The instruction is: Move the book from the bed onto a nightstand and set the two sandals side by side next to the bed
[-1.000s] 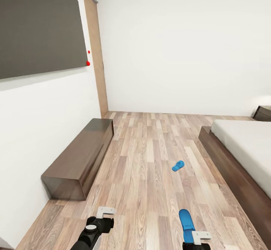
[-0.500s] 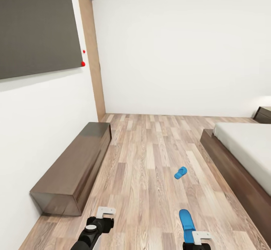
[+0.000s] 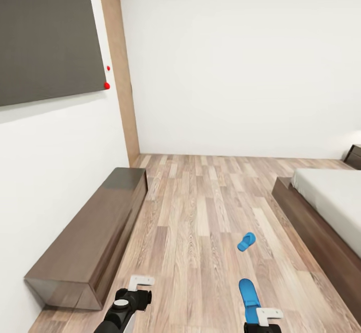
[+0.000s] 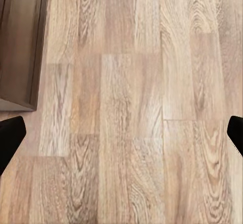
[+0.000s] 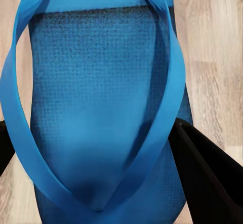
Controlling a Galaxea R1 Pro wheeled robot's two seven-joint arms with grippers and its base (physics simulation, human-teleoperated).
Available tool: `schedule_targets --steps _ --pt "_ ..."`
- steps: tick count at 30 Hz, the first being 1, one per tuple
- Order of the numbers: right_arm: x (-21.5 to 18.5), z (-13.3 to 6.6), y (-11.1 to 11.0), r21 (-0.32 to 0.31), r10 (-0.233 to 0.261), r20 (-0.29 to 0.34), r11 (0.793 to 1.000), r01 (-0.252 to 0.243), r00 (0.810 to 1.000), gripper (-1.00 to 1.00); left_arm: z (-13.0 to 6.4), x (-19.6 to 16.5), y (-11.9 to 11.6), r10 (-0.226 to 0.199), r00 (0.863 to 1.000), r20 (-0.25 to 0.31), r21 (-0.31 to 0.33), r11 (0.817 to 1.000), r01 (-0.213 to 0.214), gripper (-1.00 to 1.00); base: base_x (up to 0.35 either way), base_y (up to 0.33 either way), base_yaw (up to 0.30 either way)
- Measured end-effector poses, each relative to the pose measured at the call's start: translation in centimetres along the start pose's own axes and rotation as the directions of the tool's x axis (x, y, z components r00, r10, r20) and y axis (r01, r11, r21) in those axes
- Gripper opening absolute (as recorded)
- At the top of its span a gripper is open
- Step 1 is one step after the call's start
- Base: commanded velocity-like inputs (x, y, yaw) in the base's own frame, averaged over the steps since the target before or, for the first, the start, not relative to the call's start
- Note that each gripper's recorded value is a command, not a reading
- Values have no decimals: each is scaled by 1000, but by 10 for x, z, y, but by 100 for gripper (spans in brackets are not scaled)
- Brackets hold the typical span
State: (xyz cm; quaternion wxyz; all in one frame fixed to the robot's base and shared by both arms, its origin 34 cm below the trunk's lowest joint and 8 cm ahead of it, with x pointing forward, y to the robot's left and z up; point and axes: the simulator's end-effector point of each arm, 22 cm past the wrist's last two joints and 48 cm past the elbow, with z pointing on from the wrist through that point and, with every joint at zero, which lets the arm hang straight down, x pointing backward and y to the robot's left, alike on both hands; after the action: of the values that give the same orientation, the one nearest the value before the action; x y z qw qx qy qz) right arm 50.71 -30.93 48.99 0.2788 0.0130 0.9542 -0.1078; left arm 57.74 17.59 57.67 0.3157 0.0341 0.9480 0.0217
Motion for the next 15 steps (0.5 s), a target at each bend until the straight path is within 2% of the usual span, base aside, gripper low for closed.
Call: schedule_targets --steps 15 --pt "5 0 1 -2 -3 -10 1000 3 1000 -100 0 0 0 0 1000 1 0 1000 0 100 324 0 0"
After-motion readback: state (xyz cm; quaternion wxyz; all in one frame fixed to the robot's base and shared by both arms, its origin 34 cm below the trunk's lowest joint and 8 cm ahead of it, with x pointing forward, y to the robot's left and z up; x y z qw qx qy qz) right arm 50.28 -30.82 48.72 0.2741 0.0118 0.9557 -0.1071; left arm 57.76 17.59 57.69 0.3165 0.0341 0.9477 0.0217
